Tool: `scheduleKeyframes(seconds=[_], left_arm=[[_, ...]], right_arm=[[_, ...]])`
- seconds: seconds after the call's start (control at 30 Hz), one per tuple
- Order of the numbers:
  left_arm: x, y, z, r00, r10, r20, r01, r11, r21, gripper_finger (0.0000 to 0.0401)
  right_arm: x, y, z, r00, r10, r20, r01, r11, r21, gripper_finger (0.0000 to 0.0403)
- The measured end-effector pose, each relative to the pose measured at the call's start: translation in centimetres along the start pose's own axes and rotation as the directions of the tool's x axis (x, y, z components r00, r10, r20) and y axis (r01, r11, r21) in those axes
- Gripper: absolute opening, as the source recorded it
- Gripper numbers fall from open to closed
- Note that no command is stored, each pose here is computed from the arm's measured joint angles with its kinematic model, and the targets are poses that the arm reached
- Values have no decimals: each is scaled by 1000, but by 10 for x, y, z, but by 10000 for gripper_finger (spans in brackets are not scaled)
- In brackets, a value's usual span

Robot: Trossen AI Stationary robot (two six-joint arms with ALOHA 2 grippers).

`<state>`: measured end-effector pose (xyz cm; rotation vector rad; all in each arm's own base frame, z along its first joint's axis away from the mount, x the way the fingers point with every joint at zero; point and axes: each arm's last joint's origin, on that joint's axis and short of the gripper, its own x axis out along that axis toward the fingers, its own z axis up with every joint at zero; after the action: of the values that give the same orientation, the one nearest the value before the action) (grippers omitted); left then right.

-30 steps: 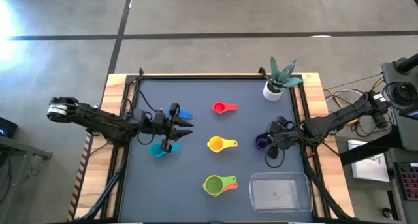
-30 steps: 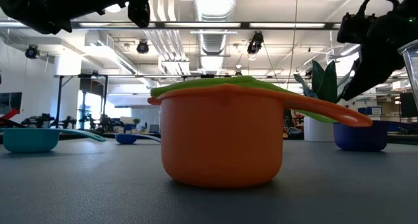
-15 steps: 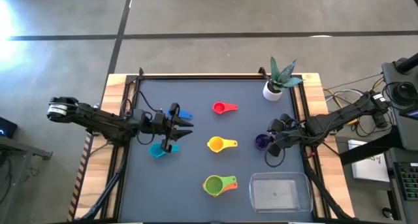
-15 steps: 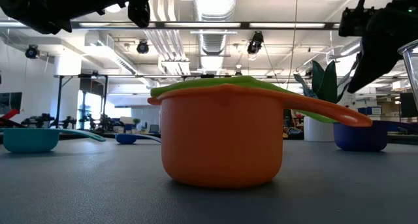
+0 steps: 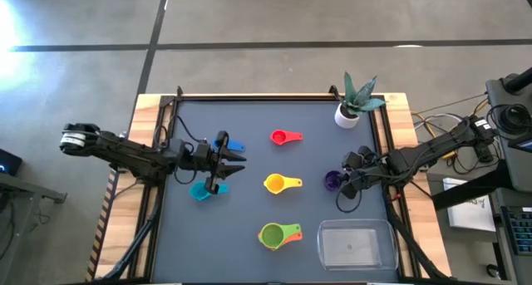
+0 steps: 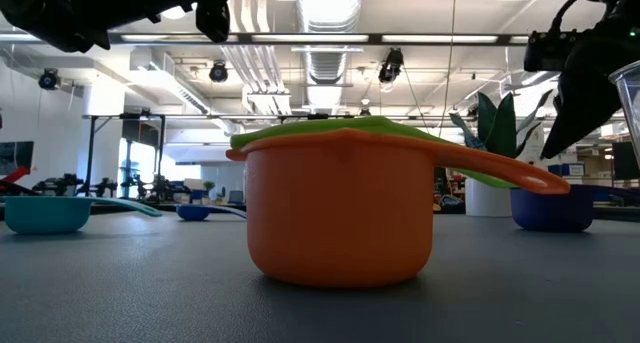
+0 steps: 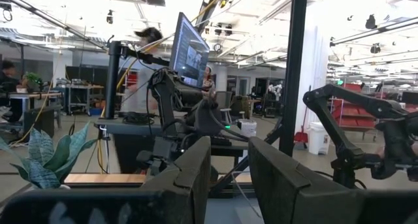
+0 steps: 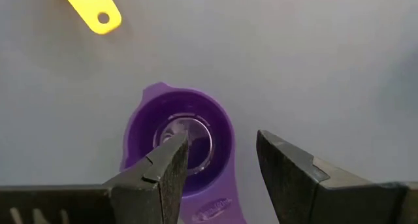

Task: Nest measuring cups in basket
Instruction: Stack the violet measuring cup on top of the green measuring cup

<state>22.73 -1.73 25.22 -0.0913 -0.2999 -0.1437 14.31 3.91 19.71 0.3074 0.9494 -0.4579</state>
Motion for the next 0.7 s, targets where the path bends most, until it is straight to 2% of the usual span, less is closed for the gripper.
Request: scheduleKeyframes(seconds=[0.37, 0.7], left_arm=[[0, 0, 0, 1000, 0, 0, 0, 1000, 0, 86], [0, 0, 0, 1000, 0, 0, 0, 1000, 2, 86]], right_arm=[[9, -8, -5, 999, -49, -19, 50, 999, 20, 171], [15, -10, -10, 998, -24, -60, 26, 999, 36, 171]])
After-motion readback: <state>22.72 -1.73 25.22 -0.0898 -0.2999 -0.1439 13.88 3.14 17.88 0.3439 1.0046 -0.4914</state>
